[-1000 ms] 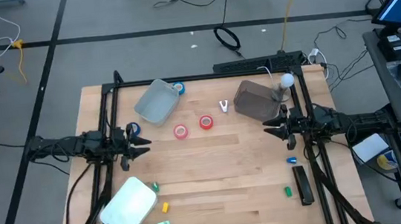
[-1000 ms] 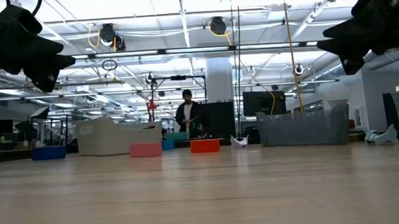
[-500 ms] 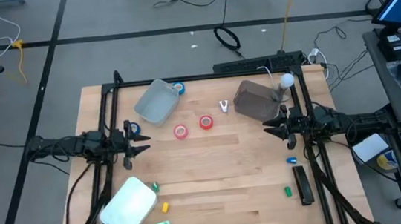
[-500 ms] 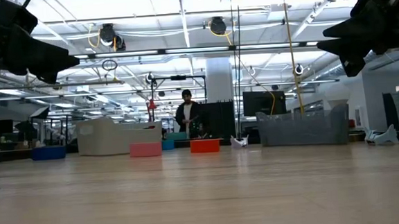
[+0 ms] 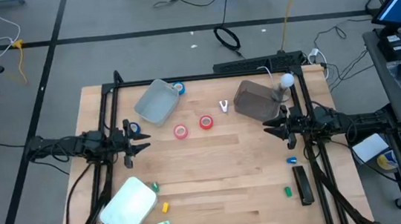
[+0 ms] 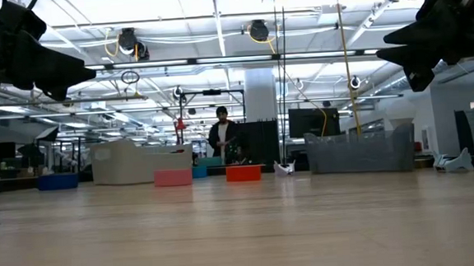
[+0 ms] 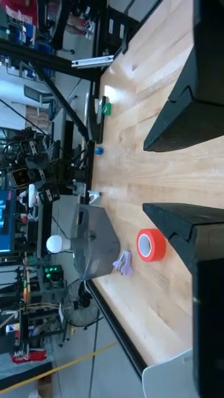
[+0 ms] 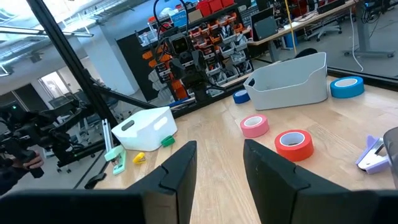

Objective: Pick and place Stapler, Stapler remover, tape
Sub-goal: Put the orange tape into the white bin

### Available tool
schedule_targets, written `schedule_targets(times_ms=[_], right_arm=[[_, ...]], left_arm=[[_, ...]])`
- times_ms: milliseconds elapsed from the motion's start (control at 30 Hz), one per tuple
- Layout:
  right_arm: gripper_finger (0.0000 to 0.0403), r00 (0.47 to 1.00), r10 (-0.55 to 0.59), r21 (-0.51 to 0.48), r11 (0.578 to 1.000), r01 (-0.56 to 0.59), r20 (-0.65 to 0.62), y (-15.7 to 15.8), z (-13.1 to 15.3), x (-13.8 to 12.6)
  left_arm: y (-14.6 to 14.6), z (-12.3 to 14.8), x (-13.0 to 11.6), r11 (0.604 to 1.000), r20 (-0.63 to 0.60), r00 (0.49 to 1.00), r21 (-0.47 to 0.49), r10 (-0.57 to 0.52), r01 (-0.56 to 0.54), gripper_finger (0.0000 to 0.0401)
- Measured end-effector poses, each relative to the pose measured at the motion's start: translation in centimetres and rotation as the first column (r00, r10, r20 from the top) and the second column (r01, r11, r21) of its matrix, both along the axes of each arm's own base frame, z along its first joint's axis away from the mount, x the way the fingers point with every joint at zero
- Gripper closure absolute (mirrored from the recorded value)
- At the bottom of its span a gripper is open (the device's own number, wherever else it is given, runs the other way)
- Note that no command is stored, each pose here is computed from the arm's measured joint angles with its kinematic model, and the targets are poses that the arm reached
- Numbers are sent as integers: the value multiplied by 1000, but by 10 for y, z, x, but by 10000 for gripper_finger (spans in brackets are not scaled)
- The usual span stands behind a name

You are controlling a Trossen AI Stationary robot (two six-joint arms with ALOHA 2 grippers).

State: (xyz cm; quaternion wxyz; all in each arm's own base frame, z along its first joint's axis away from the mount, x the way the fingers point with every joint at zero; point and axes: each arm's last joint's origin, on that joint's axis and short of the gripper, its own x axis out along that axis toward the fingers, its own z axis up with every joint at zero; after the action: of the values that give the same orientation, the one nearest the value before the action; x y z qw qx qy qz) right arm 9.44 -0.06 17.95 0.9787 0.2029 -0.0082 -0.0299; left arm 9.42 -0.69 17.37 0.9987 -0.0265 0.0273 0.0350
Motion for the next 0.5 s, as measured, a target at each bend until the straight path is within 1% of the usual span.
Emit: schedule_targets(times_ms=[500], right_arm=[[277,1000,1,-1,1000,-1,0,0,0,0]], left_arm=[[0,0,0,1000,-1,1000,6,8,-8,256]])
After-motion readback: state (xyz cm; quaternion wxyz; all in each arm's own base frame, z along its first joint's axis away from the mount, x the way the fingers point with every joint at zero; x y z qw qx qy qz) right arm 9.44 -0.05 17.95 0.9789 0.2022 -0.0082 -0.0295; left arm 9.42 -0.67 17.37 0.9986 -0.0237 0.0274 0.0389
